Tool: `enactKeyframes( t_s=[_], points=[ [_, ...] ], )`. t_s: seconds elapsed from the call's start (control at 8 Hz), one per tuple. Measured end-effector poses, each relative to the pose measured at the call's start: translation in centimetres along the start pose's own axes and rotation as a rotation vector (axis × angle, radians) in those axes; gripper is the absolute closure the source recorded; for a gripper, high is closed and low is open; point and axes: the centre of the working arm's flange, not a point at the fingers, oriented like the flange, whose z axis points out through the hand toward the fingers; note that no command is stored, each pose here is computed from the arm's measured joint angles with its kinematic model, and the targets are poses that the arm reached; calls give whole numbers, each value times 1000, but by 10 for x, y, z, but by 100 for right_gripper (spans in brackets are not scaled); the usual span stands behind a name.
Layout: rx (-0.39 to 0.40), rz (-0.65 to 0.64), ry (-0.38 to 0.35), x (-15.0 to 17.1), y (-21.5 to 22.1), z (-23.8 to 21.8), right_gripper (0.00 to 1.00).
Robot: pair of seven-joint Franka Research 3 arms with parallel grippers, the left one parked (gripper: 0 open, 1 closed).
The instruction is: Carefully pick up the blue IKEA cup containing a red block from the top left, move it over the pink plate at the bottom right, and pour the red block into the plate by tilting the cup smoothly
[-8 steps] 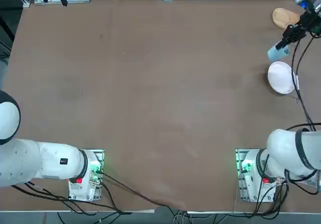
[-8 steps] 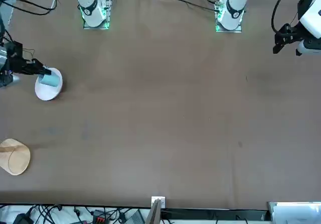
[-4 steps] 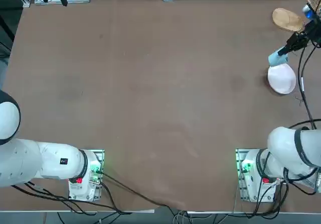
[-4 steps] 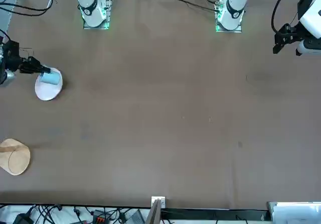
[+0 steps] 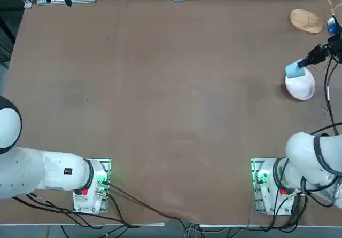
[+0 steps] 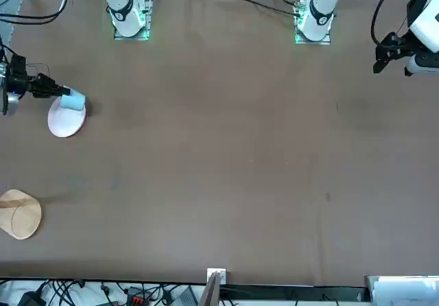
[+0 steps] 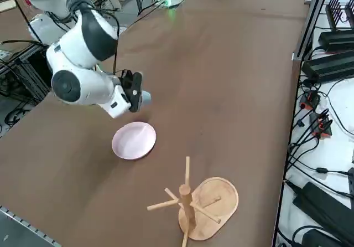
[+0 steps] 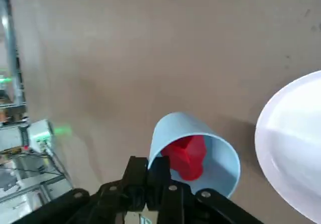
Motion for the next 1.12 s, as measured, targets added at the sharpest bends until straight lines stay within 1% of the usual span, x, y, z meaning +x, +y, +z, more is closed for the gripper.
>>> enactKeyframes(
  t_s=[0.25,0.5,0.88,1.12],
  points=[
    [67,-37,4,-13,14,-11,98],
    [131,-81,25,-24,31,-17,98],
    [184,-126,39,-30,61,-8,98],
    [237,-152,50,-33,73,-7,98]
  ],
)
